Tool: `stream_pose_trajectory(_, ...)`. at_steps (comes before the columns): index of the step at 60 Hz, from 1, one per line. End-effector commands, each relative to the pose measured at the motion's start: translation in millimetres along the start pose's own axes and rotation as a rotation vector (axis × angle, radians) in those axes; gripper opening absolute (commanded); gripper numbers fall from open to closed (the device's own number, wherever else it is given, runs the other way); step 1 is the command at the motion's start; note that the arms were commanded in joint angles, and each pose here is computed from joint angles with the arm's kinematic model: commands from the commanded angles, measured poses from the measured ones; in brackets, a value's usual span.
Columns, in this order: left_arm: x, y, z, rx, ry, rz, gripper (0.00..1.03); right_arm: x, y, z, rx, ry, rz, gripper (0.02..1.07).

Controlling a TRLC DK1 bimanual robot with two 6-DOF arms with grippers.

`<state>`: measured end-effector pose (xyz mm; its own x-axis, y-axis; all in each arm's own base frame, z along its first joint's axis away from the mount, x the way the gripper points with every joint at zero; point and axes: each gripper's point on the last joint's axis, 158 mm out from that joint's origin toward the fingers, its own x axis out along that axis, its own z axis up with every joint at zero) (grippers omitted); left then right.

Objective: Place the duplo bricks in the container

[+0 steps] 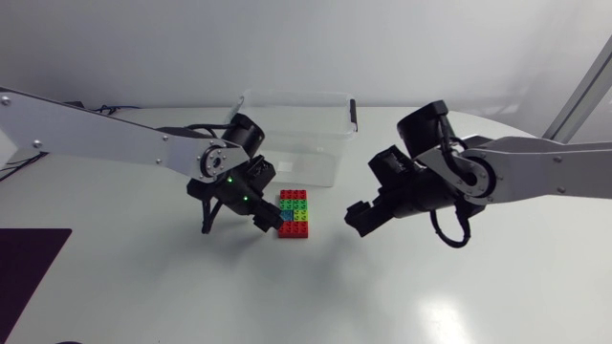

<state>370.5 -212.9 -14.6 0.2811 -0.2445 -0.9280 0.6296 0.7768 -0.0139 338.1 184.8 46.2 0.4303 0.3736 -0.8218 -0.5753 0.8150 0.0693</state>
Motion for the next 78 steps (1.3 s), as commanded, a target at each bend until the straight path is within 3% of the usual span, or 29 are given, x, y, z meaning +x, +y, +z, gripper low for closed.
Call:
stream_pose_trajectory(1,6,-3,8,-0.027,0.005,0.005,0.58,7,7,4,-0.044,0.003,-0.003,1.02)
stream_pose_trajectory(30,6,-21,28,-0.067,-0.055,-0.02,0.58,36,20,2,-0.111,0.059,-0.015,1.02)
stream_pose_trajectory(44,28,-35,11,-0.038,0.01,-0.036,0.58,48,22,7,-0.121,0.064,-0.01,1.02)
stream_pose_trajectory(60,33,-11,-21,-0.069,0.081,-0.008,0.58,56,22,14,-0.13,0.058,-0.009,1.02)
stream_pose_trajectory(78,-12,20,-51,-0.086,0.087,0.033,0.58,77,43,25,-0.158,0.065,0.021,1.02)
